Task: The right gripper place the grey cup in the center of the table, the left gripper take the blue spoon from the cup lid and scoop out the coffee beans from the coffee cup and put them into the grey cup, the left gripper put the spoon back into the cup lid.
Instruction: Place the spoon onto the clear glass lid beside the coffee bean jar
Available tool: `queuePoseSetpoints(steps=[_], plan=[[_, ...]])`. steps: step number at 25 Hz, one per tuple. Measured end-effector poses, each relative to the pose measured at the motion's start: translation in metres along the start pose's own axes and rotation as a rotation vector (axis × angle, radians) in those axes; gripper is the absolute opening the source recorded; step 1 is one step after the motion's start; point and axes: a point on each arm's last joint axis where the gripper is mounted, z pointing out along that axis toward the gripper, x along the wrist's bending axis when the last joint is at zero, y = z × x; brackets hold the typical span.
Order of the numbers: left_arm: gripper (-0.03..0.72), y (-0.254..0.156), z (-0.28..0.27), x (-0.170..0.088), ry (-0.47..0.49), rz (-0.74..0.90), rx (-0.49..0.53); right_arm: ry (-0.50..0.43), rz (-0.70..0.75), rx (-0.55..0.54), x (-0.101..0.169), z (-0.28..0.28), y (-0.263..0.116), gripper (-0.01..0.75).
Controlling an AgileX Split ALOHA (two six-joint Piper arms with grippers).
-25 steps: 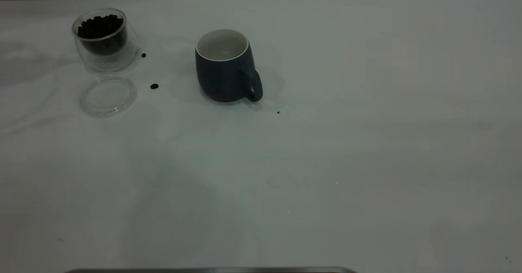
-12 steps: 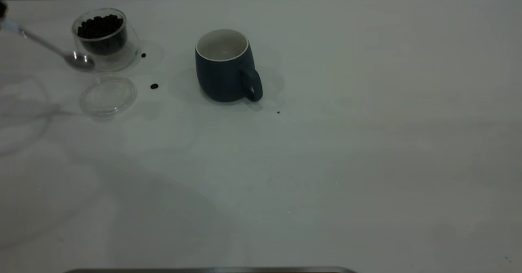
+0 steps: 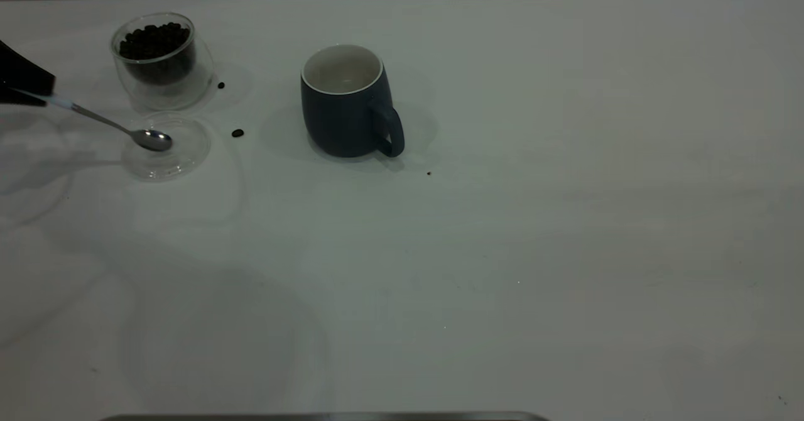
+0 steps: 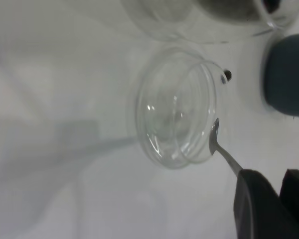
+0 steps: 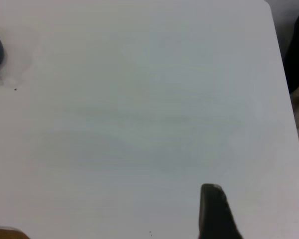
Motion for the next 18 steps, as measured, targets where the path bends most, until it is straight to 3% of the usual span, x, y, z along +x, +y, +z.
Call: queuePoseSetpoints(steps=[8,18], plan=[[0.128,0.0,0.02,0.015,-0.082,-0.022,-0.089,0.0,0.0,0.0,0.0,0.0,0.0,0.402],[0.128,-0.006,0.032,0.025,-0.094,-0.051,-0.079,0.0,0.0,0.0,0.0,0.0,0.0,0.402]])
